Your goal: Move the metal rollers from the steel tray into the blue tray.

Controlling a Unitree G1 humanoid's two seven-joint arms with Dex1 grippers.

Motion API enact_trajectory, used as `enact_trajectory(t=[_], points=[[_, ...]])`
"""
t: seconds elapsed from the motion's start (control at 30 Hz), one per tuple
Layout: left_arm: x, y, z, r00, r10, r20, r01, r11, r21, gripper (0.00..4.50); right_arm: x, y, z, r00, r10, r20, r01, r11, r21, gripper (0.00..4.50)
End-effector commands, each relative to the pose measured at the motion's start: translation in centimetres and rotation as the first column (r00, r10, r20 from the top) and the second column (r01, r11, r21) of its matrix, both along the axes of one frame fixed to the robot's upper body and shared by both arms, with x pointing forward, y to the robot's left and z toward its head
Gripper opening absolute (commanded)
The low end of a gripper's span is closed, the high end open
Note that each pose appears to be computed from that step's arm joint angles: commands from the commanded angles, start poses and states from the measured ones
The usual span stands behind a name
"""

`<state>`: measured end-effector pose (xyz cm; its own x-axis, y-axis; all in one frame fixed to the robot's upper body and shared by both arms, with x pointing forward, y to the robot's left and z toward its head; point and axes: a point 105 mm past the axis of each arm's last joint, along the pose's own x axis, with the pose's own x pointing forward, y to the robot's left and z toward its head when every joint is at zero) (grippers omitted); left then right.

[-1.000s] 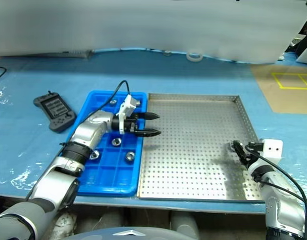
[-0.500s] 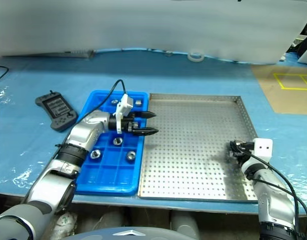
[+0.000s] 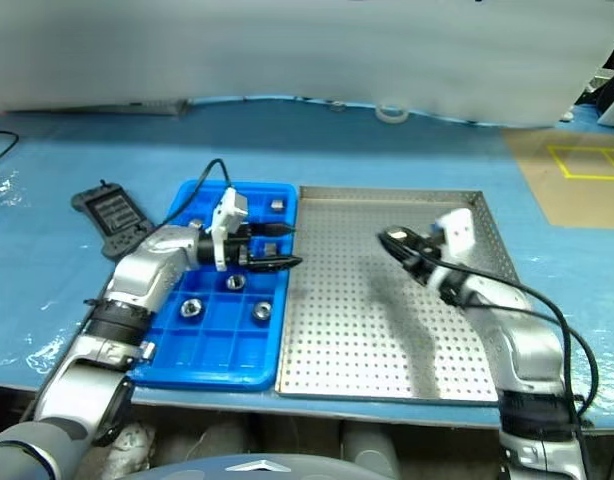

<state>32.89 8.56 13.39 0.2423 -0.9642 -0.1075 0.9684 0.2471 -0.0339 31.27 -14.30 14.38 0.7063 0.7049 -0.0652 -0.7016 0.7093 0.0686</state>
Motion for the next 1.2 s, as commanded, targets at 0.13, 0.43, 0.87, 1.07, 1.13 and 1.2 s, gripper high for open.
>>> enact_trajectory(t=[0.13,0.43,0.87,1.07,1.13,1.2], points=[[-2.4,4.2,0.6,0.993,0.115,0.030,-0.116,0.993,0.030,4.08,-0.6,5.5,1.6,0.941,0.338,0.008,-0.337,0.941,-0.039,1.18],[-8.4,9.5,-0.5,0.930,0.367,-0.010,-0.365,0.927,0.088,4.08,-2.1,10.0,-0.5,0.773,0.625,-0.106,-0.631,0.775,-0.036,1.18],[-13.8,9.5,-2.0,0.870,0.480,-0.114,-0.469,0.876,0.109,4.08,-5.0,13.4,-2.4,0.658,0.730,-0.184,-0.738,0.674,0.038,1.18],[-13.1,9.0,-1.5,0.876,0.470,-0.107,-0.459,0.882,0.107,4.08,-4.8,13.4,-2.3,0.673,0.711,-0.203,-0.720,0.693,0.041,1.18],[-12.6,8.6,-1.1,0.886,0.452,-0.101,-0.443,0.891,0.101,4.08,-4.7,13.0,-2.8,0.677,0.702,-0.223,-0.716,0.698,0.022,1.18],[-12.0,8.2,-0.7,0.893,0.440,-0.094,-0.431,0.897,0.097,4.08,-4.6,12.4,-3.1,0.682,0.696,-0.225,-0.715,0.699,-0.003,1.53]])
